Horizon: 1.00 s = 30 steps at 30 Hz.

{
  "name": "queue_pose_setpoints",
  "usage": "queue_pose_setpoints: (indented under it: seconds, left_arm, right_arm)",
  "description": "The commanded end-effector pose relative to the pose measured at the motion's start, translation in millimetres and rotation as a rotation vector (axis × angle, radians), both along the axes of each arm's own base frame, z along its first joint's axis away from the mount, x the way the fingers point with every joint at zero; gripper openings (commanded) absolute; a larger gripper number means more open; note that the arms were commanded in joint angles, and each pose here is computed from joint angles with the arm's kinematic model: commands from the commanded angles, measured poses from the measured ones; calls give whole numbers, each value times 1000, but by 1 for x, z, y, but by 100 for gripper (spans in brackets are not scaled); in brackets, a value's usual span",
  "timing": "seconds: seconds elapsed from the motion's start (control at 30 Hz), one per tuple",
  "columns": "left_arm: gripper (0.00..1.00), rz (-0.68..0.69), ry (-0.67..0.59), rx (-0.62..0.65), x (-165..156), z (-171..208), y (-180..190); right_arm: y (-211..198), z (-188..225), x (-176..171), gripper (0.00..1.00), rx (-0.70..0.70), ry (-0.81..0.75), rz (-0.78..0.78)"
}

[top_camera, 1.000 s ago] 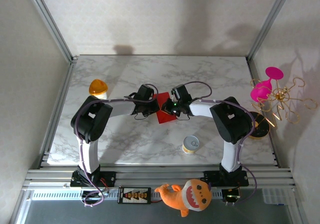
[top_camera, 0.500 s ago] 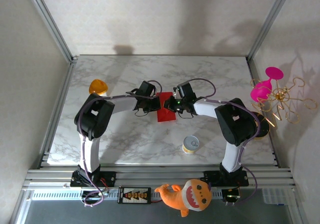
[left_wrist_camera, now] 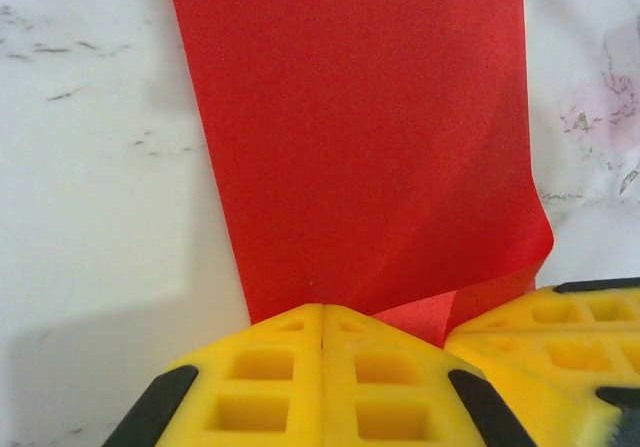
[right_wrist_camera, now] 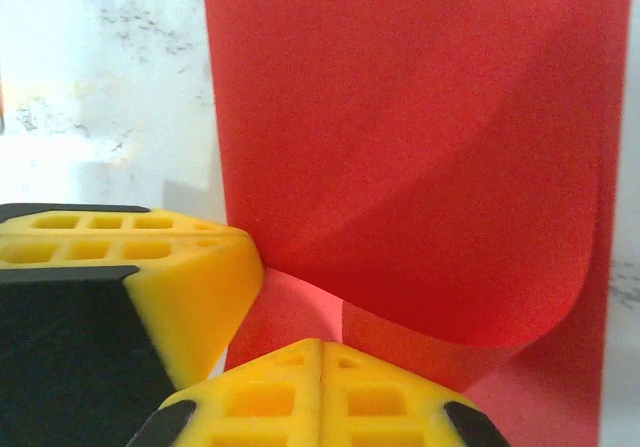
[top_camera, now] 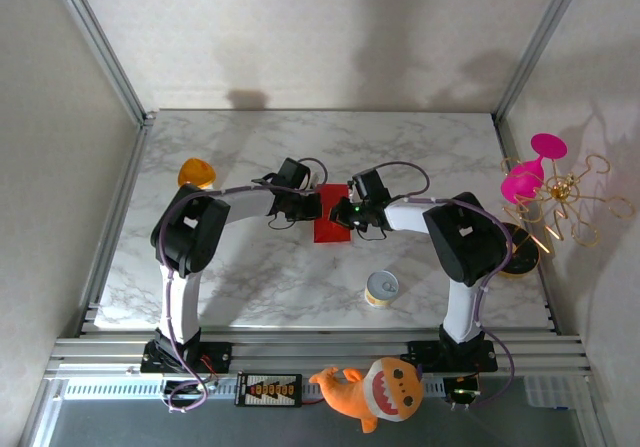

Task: Fold a paper plane with a square sheet of paper (pick it up from the middle)
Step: Fold the triangle a second time at the center of the table.

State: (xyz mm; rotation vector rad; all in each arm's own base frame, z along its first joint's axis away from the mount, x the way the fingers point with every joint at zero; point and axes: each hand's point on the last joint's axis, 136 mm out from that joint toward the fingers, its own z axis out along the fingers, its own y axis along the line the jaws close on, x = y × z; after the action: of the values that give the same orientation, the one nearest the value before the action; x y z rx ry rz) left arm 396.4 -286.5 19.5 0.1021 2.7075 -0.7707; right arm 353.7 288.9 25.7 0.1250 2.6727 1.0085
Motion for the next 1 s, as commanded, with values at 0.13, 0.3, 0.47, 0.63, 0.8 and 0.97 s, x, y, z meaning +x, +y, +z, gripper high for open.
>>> queue_pose_setpoints:
  seconds: [0.13, 0.3, 0.47, 0.63, 0.8, 0.97]
  left_arm:
    - [0, -5, 60, 9, -7, -9, 2]
    - [0, 68, 17, -17, 0, 15, 1]
    - [9, 206, -39, -61, 3, 46, 11]
    - [14, 262, -18, -107, -22, 62, 5]
    - [15, 269, 68, -147, -51, 53, -14]
    - [11, 310, 107, -134, -57, 35, -16]
  right_arm:
    - [-13, -31, -18, 7, -53, 99, -57]
    - [-15, -36, -29, 6, -75, 133, -95]
    - [-17, -39, -37, 6, -89, 162, -150]
    - [-22, -44, -42, 6, -113, 189, -189]
    - [-25, -49, -45, 5, -126, 205, -197]
    - [-27, -51, -47, 5, -133, 211, -198]
